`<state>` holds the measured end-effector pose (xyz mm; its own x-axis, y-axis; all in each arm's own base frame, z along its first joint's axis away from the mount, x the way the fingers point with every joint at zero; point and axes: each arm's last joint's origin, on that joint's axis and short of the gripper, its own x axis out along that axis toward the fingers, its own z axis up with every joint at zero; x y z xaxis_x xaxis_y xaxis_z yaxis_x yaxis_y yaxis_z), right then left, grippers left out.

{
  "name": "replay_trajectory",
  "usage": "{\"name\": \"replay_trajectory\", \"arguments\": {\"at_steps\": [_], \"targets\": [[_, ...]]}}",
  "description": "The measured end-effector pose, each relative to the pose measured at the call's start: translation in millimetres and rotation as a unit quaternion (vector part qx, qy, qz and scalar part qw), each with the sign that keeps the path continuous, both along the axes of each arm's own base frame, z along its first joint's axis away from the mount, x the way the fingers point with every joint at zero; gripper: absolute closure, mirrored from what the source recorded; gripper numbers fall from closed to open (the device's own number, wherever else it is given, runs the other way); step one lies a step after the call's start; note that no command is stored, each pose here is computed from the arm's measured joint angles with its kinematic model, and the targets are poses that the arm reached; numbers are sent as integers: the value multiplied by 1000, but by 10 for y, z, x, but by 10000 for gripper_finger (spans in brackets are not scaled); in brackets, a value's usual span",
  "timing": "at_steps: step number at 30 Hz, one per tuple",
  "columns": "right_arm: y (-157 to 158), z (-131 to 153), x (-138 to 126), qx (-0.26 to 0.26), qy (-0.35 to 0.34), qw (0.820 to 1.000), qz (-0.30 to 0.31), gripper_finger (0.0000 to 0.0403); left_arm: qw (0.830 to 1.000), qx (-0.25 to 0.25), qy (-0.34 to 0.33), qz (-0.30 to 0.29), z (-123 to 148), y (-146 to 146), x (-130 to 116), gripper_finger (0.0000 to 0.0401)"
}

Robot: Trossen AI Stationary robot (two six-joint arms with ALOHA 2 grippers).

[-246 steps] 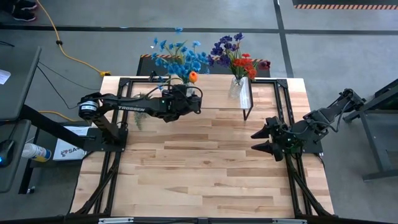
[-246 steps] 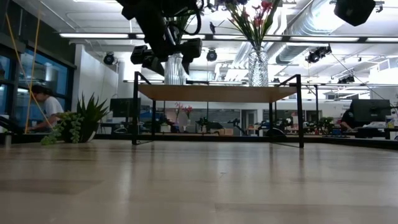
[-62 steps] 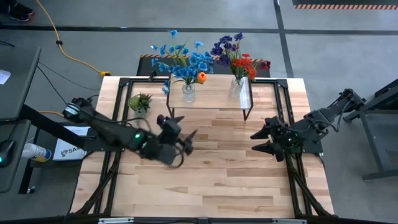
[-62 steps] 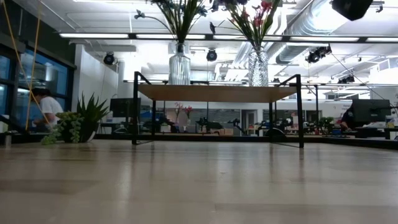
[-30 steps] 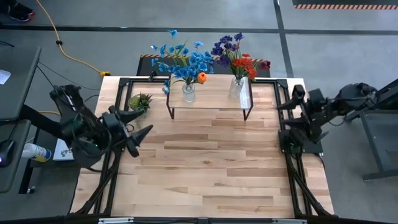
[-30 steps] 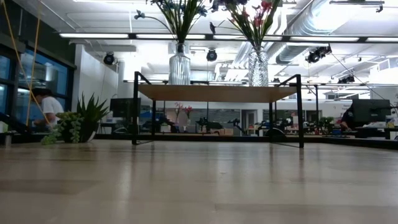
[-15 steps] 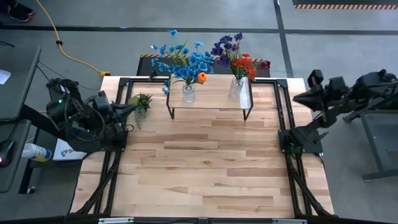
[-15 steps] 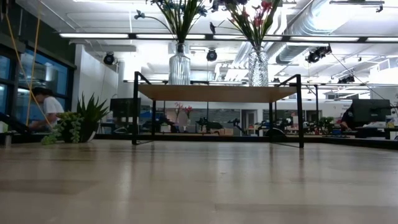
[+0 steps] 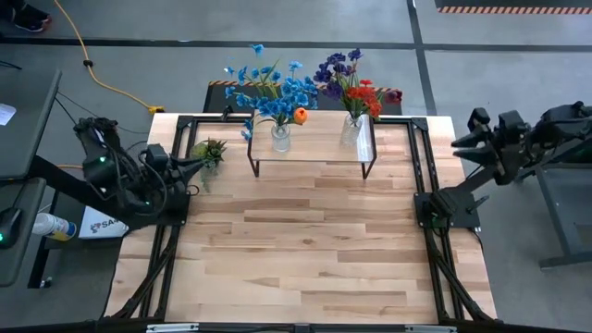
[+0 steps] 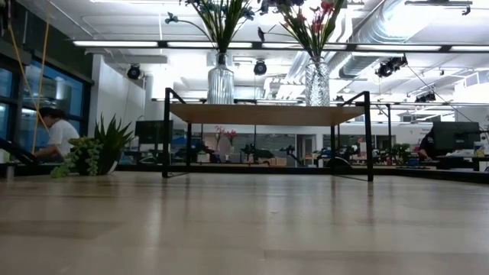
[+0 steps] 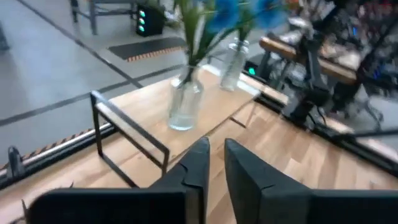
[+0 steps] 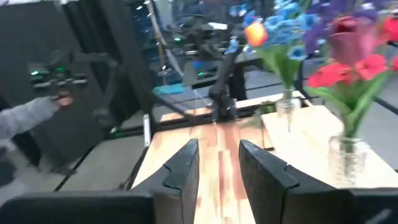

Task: Pick and place flowers into a vace then onto a shelf
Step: Return To Home Position

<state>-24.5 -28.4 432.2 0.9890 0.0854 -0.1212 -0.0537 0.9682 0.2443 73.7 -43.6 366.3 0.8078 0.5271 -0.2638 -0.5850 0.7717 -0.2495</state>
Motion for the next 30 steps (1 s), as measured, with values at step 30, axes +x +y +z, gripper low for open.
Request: {"name": "replay_trajectory", "arguments": {"at_steps": [30], "targets": [[-38,-917,-86,-3,-89,995,44,295,998,-20,-67,6,-607,132,-106,350]]}}
